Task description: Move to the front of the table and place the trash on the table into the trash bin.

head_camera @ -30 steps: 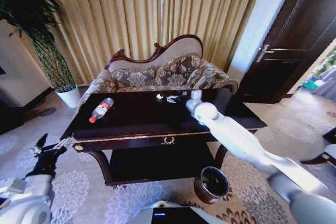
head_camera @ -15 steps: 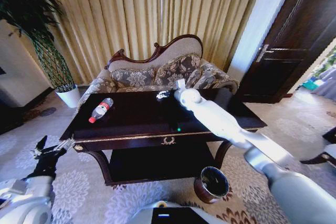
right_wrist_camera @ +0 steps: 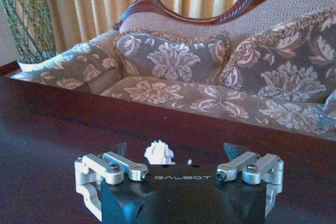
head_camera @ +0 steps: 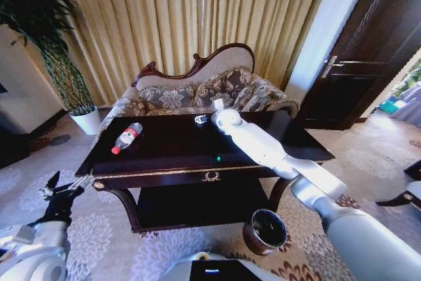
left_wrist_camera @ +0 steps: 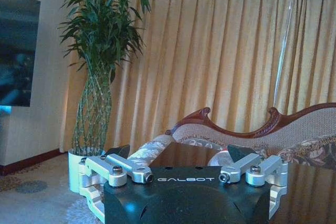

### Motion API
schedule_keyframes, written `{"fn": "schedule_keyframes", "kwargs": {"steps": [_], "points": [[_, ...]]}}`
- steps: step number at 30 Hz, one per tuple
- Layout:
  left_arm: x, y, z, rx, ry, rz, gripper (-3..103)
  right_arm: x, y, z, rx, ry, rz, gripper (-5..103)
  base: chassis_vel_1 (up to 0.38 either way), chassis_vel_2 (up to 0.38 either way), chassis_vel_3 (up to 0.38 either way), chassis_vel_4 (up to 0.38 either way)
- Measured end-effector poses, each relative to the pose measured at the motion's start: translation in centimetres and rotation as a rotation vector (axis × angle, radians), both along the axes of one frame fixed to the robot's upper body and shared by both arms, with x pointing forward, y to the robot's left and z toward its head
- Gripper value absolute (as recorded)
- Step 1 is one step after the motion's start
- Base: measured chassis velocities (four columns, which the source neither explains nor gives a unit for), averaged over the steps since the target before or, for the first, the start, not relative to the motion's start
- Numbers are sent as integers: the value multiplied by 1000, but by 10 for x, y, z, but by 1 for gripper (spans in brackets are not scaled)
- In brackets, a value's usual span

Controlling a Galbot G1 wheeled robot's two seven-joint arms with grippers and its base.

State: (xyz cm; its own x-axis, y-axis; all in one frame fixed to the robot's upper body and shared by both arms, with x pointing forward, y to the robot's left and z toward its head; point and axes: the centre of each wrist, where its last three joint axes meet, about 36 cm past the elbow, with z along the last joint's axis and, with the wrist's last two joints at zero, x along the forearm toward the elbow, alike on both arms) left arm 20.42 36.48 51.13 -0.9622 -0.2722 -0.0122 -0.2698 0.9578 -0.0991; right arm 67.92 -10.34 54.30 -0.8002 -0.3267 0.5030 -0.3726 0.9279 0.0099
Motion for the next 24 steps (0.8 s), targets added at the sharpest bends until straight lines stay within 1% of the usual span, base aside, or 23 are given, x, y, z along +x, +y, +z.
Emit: {"fn": "schedule_keyframes", "kwargs": {"steps": [13,15,17,18,20,21,23,24], "points": [[0,-1,1,-1,-5,-6,100,3,-12,-13,-12,14,-29,100,0,0,0,0],[0,-1,1,1,-6,-7,100,3,-14,-14,-13,13,-31,101,0,0,0,0],[1,0,2,4,-8,-11,100,2,-14,-14,-13,10,-30,97,0,0,0,0],[1,0,2,4,-8,-11,100,2,-14,-14,-13,10,-30,97,0,0,0,0],[2,0,3,9,-10,-14,100,1,-12,-15,-16,9,-25,89,0,0,0,0],[2,0,3,9,-10,-14,100,1,-12,-15,-16,9,-25,89,0,0,0,0],[2,0,3,9,-11,-14,100,0,-11,-17,-17,7,-21,78,0,0,0,0],[2,0,3,9,-11,-14,100,0,-11,-17,-17,7,-21,78,0,0,0,0]]}}
